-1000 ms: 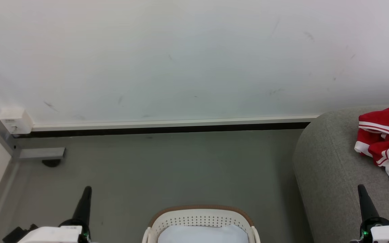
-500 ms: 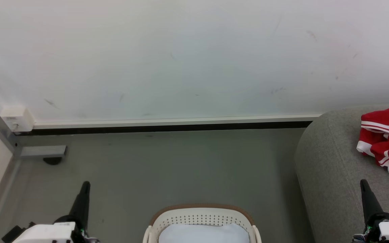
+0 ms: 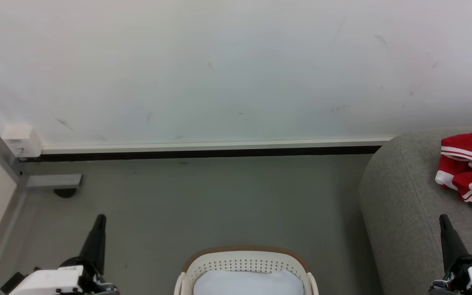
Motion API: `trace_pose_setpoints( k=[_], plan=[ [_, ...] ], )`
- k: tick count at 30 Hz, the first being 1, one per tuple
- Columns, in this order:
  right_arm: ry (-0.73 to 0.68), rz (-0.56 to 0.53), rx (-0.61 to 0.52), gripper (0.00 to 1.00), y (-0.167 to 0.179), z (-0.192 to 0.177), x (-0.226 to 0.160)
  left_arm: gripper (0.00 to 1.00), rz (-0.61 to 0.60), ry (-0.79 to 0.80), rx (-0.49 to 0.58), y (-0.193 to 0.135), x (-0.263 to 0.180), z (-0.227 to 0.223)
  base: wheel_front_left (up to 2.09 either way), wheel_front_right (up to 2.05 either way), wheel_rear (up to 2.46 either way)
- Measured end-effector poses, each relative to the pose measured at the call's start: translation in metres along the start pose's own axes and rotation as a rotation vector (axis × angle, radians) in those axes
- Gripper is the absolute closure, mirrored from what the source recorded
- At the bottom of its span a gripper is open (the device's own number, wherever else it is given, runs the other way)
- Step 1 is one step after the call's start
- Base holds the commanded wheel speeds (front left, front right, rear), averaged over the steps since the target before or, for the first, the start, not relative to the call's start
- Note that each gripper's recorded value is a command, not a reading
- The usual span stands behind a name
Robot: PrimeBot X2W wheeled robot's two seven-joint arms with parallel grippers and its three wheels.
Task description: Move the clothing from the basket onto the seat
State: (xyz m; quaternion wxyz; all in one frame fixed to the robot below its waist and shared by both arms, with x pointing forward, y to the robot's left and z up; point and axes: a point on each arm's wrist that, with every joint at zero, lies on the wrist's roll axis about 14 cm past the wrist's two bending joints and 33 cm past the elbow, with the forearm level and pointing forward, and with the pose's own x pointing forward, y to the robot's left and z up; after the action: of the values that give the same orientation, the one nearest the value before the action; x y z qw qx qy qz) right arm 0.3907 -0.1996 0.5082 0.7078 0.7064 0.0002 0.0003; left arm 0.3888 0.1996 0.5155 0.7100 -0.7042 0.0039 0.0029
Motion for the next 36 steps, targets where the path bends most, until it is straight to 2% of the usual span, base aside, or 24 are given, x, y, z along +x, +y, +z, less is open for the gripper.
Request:
trace_pose_setpoints(
  k=[36],
  plan=[
    [0.001, 0.002, 0.006, 1.00, 0.0006, 0.0001, 0.0003, 1.00, -0.003, -0.002, -0.007, -0.0009, 0.0004, 0.0005, 0.00, 0.00, 0.00]
  ],
)
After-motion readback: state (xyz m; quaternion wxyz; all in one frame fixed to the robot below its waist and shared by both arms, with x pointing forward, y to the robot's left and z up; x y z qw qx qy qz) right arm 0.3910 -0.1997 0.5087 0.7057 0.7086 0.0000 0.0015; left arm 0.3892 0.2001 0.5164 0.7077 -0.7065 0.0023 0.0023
